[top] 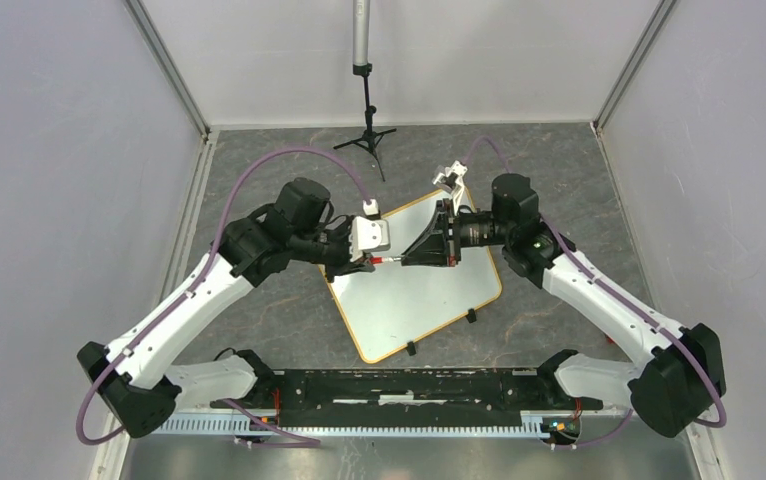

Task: Write a sentence on the whiteboard
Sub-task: Open the pen cap from the whiteboard marker, then place the pen cap at the center of the board.

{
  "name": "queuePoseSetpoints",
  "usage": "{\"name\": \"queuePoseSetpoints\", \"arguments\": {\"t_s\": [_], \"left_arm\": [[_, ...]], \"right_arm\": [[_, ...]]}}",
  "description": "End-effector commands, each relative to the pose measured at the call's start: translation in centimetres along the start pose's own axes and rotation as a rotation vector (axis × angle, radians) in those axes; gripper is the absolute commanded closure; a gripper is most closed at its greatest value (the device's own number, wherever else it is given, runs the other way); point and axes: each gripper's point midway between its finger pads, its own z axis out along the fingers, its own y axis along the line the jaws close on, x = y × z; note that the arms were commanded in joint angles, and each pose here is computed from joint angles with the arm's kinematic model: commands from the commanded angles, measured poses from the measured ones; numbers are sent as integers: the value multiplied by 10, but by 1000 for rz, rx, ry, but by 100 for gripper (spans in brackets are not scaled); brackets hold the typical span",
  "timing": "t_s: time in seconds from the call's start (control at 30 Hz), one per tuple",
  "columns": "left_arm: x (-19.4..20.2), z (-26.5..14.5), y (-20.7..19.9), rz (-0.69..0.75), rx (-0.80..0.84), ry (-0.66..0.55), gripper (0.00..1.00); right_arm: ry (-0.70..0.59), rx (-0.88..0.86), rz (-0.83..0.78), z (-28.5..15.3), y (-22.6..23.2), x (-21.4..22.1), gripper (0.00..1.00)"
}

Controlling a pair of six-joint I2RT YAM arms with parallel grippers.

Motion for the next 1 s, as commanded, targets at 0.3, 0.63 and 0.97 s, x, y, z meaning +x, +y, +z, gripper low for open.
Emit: {"name": "queuePoseSetpoints", "arguments": {"t_s": [0.3, 0.63, 0.97], "left_arm": [[48, -50, 20, -93, -197, 145, 98], [160, -117, 113, -602, -602, 212, 98], [282, -95, 107, -824, -625, 429, 96]], "right_arm": [[-41, 20, -106, -39, -2, -32, 100], [46, 37, -194, -45, -13, -12, 100], [99, 73, -278, -49, -23, 7, 100]]}}
